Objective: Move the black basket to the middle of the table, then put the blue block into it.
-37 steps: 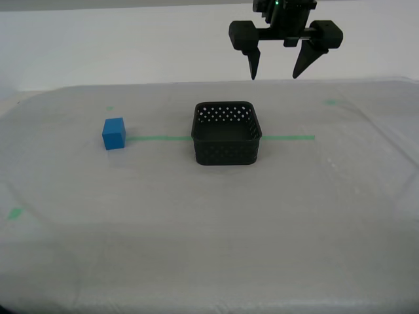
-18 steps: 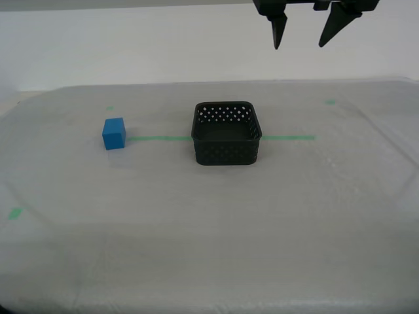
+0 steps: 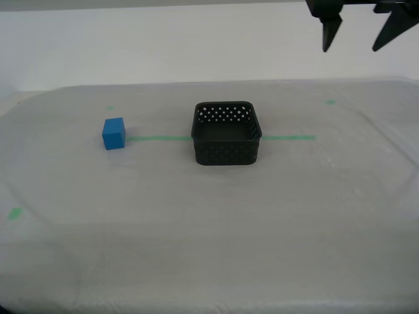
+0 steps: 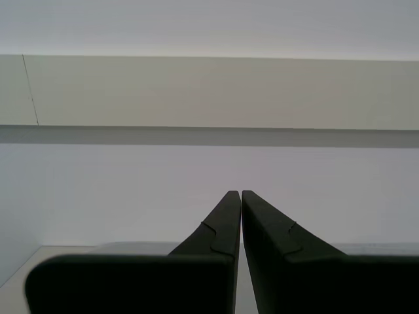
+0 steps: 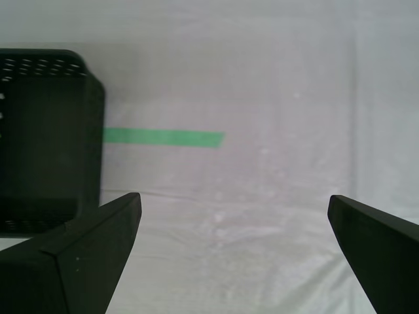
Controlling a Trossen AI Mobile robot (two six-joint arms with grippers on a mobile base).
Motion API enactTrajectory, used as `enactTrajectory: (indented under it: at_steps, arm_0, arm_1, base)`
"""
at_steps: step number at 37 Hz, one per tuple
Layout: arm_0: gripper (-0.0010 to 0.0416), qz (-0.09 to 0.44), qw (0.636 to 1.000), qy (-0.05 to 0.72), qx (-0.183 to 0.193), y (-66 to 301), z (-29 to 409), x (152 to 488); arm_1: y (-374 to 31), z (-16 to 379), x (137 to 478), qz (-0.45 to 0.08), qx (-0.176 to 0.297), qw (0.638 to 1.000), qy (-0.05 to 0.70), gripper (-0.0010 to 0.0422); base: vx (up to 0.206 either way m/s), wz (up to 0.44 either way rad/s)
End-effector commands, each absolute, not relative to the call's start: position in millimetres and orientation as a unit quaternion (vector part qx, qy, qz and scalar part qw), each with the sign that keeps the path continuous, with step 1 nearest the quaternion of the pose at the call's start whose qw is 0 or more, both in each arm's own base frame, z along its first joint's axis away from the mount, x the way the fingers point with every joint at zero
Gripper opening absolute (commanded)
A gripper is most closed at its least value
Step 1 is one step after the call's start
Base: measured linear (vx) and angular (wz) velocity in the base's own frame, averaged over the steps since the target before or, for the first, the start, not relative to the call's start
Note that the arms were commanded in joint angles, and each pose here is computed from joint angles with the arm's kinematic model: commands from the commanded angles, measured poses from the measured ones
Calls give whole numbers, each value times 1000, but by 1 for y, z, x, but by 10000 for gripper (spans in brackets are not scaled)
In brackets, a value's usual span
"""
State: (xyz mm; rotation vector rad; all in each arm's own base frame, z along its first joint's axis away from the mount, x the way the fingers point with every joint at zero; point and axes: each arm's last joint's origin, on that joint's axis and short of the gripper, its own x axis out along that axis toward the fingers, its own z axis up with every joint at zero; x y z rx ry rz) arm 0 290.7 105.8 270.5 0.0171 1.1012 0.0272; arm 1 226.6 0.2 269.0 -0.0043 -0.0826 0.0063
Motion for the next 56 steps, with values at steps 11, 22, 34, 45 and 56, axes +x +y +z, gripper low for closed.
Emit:
enactTrajectory:
  at_steps: [11, 22, 34, 45, 56]
  arm_0:
    - [400, -26, 850, 525, 26, 71, 260, 276]
    - [400, -30, 858, 512, 31, 66, 243, 278]
    - [400, -35, 874, 483, 35, 64, 222, 279]
    - [398, -37, 866, 498, 32, 63, 217, 276]
    - [398, -36, 867, 495, 32, 64, 218, 276]
  arm_1:
    - [0, 270, 226, 3, -2, 999, -45, 0]
    - [0, 270, 226, 3, -1, 999, -45, 0]
    - [0, 270, 226, 3, -1, 999, -45, 0]
    - [0, 270, 226, 3, -1, 999, -45, 0]
    - [0, 270, 226, 3, -1, 999, -45, 0]
  base:
    - [0, 0]
    - [0, 0]
    - [0, 0]
    - [0, 0]
    - [0, 0]
